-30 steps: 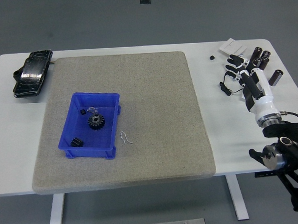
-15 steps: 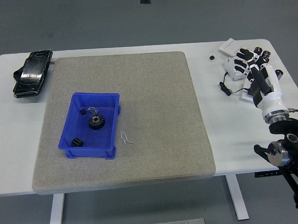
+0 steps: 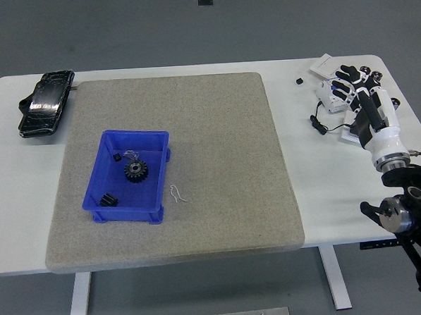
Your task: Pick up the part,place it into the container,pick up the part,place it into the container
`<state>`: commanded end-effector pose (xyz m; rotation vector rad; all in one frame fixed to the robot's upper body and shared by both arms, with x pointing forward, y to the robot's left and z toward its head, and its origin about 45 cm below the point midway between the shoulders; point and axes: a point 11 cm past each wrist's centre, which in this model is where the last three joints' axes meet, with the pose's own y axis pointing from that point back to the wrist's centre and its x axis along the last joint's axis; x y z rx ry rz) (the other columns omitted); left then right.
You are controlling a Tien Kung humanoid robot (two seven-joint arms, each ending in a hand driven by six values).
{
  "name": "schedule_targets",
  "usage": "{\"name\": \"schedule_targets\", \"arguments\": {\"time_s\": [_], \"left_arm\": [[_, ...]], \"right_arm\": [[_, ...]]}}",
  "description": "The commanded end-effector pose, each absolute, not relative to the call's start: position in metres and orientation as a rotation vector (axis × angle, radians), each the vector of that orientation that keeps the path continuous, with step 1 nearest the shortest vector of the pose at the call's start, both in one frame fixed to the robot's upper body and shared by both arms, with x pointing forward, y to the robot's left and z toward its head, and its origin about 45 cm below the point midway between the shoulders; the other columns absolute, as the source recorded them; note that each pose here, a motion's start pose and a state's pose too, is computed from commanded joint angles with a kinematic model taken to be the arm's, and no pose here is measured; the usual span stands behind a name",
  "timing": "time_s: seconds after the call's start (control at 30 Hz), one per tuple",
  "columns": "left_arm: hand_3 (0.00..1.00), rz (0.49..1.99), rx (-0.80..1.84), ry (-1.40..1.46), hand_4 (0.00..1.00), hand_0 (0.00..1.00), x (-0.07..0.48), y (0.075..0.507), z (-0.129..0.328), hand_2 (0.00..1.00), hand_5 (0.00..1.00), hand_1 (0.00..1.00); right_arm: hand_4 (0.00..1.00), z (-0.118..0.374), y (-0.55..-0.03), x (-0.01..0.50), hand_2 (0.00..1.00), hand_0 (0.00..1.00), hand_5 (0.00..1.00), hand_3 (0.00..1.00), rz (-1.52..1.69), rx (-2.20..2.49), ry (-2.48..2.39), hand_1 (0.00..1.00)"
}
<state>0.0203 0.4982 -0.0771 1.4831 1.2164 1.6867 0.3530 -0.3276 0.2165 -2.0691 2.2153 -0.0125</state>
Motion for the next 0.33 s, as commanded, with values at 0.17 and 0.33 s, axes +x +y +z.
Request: {"name": "schedule_targets", "arguments": {"time_s": [0.17,0.33], "left_arm": [[0.584,1.683,1.481,1.218,0.641,0.678,0.0204,0.4966,-0.0779,0.603,0.279,0.635],[0.584,1.686,1.483,1.217,0.641,0.678,0.0202,0.4977,-0.0774,0.603,0.279,0.635]], "right_arm": [[0.867,0.219,-0.3313,0.3535,0.769,0.772,0.671,0.721,-0.013,-2.052,2.216,0.759],[0.867,0.2224,-0.3362,0.3538,0.769,0.772,0.671,0.721,-0.015,-2.029,2.219,0.759]]}}
